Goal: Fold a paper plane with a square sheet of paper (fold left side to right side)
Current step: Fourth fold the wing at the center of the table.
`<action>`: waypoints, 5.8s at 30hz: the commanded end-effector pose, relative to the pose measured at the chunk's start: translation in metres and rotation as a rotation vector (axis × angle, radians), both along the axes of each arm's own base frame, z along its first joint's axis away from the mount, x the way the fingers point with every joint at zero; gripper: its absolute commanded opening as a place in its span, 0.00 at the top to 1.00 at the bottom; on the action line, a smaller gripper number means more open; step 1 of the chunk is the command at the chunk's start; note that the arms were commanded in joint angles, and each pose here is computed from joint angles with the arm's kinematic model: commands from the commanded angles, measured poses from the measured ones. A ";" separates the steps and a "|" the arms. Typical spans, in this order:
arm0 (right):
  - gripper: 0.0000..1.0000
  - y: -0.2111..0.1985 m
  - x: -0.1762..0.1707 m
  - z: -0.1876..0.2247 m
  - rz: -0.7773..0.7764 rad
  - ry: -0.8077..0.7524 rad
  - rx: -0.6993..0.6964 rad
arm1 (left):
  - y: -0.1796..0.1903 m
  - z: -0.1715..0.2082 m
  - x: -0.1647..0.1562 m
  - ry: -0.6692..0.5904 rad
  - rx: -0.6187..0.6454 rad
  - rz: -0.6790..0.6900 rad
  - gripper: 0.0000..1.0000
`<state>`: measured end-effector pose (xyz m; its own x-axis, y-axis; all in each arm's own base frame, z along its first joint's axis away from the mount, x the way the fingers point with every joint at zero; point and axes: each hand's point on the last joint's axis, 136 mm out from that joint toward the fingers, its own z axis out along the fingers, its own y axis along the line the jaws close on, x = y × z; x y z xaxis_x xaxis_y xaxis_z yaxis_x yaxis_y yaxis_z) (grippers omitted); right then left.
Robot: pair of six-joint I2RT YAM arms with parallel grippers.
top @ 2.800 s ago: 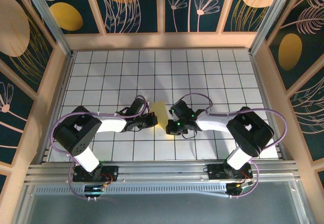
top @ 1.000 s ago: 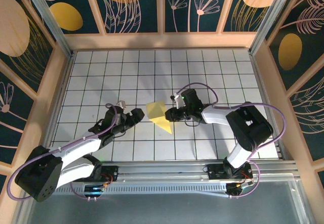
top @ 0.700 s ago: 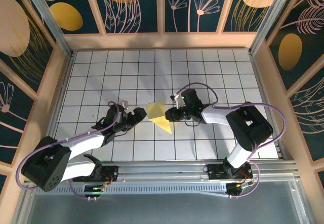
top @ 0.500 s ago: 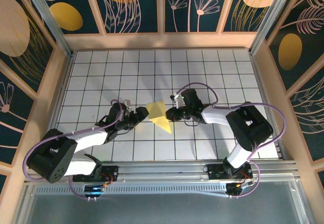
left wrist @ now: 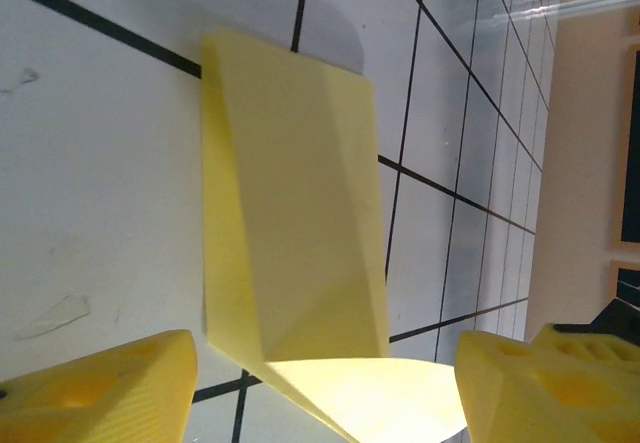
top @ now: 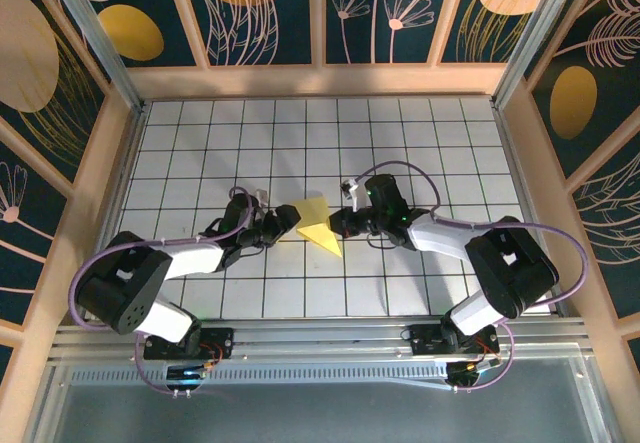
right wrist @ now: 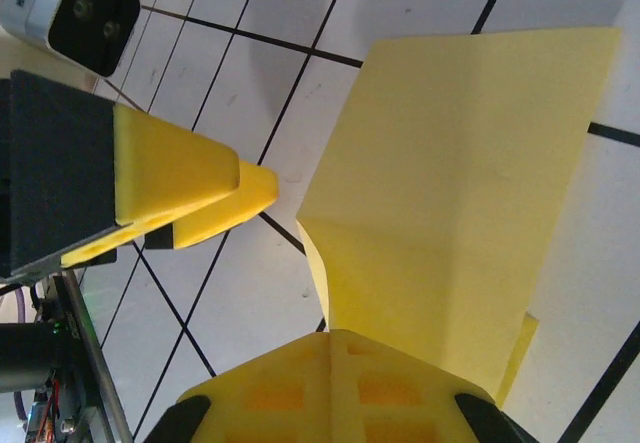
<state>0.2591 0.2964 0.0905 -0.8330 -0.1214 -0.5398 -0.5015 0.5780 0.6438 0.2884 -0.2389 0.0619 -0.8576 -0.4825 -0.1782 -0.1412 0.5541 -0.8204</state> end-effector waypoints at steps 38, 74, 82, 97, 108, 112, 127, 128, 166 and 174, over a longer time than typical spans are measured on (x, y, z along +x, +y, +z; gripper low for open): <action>0.68 -0.034 0.010 0.011 -0.146 -0.060 -0.146 | -0.024 -0.009 0.027 -0.007 -0.061 -0.030 1.00; 0.55 0.007 -0.045 -0.053 -0.262 -0.165 -0.854 | -0.019 0.016 0.025 -0.045 -0.052 -0.023 1.00; 0.63 0.011 -0.043 -0.057 -0.258 -0.173 -0.869 | -0.019 0.016 0.025 -0.045 -0.046 -0.026 1.00; 0.78 0.009 -0.043 -0.062 -0.247 -0.178 -0.903 | -0.018 0.013 0.023 -0.041 -0.033 -0.032 0.99; 0.81 0.006 -0.040 -0.062 -0.248 -0.202 -0.932 | -0.018 0.014 0.024 -0.043 -0.031 -0.032 0.99; 0.80 0.004 -0.038 -0.061 -0.235 -0.220 -0.949 | -0.017 0.013 0.024 -0.040 -0.029 -0.032 0.99; 0.94 0.002 -0.040 -0.065 -0.198 -0.230 -0.970 | -0.018 0.013 0.025 -0.041 -0.026 -0.030 0.99; 0.96 0.002 -0.040 -0.065 -0.196 -0.231 -0.970 | -0.018 0.014 0.025 -0.043 -0.026 -0.030 0.98; 1.00 0.030 -0.071 -0.060 0.131 0.240 -0.371 | 0.052 0.025 -0.038 -0.070 0.010 -0.060 0.55; 1.00 0.025 -0.072 -0.063 0.143 0.295 -0.317 | 0.028 0.011 -0.043 -0.026 0.030 -0.118 0.59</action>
